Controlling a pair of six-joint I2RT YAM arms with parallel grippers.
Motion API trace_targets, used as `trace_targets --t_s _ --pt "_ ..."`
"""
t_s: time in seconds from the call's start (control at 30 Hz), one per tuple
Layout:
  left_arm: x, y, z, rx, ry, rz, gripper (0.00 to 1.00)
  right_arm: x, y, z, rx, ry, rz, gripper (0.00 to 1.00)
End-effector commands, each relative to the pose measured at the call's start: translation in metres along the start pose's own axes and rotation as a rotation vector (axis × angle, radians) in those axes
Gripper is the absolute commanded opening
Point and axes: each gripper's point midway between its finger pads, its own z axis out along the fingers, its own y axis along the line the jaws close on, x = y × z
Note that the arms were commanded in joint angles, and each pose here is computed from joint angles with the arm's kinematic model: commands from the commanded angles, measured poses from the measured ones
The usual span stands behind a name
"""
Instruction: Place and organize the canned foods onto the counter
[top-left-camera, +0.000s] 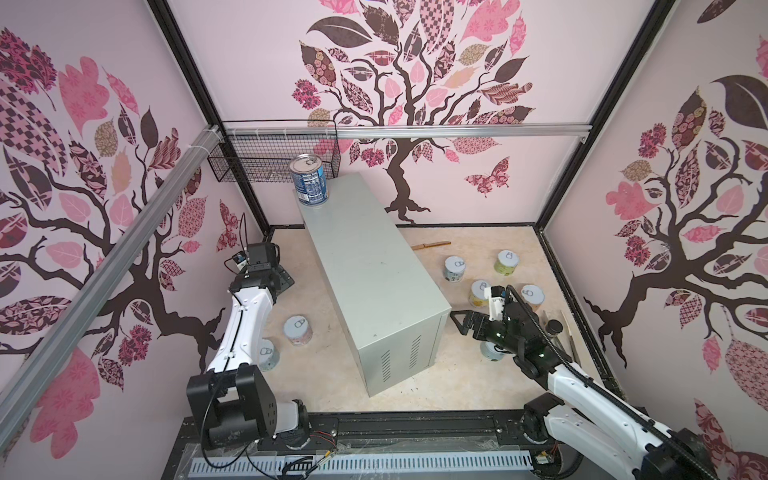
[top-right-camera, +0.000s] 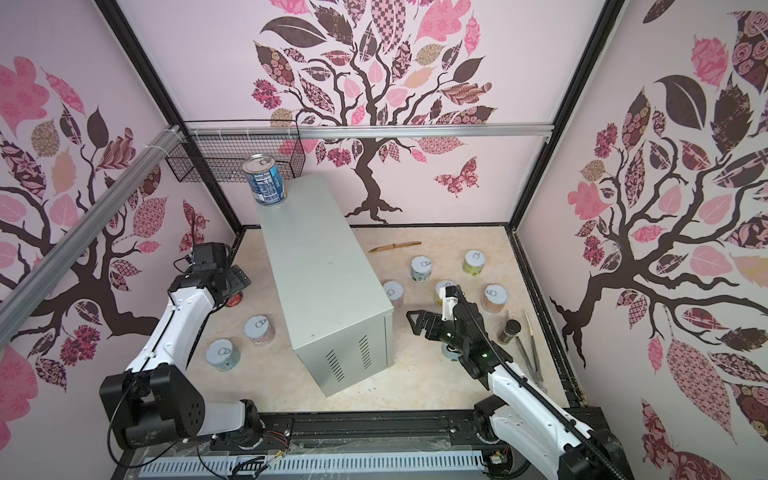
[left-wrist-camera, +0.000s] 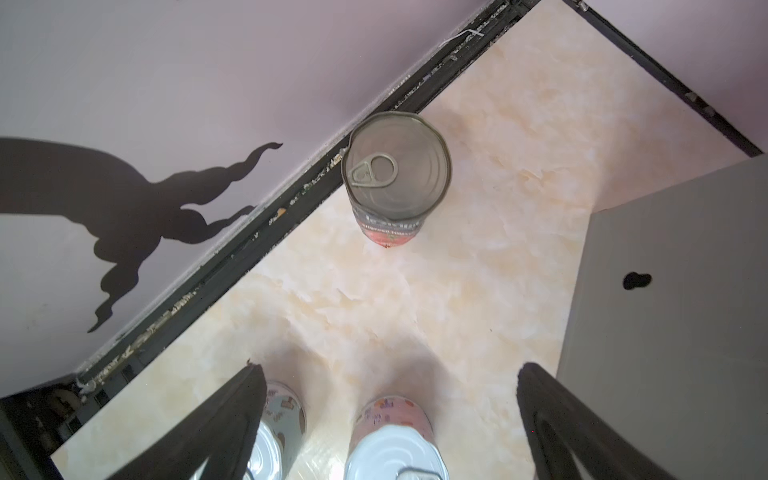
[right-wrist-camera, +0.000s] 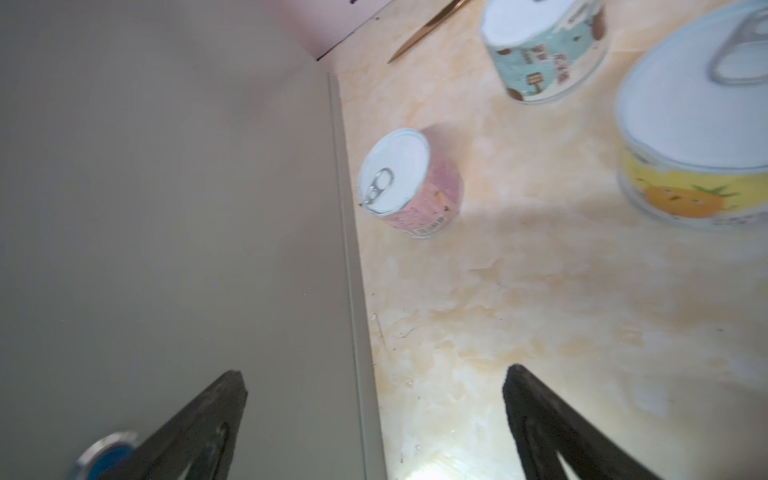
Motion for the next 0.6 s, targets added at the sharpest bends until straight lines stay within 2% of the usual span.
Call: trace_targets --t_s 0.0,0.1,0.17,0.27,0.57 --pt "-0.027 -0.004 0.011 0.006 -0.019 0.054 0.98 -0.007 0.025 -0.005 -0.075 -0.028 -0.028 1.0" --pt "-0.036 0.01 0.033 -0.026 -0.006 0.042 0.98 -0.006 0.031 -0.006 -0.096 -0.02 -0.037 1.0" --pt "-0.041 0.014 0.048 0.0 -0.005 0.02 0.98 -0.005 0.032 -0.007 -0.099 -0.019 -0.041 1.0" --pt "-0.053 0.011 0.062 0.003 -0.031 0.064 0.98 -0.004 0.034 -0.007 -0.106 -0.011 -0.046 1.0" --pt "-0.081 -0.022 0.083 0.109 -0.071 0.131 0.98 0.005 0.033 0.0 -0.114 0.034 -0.04 1.0"
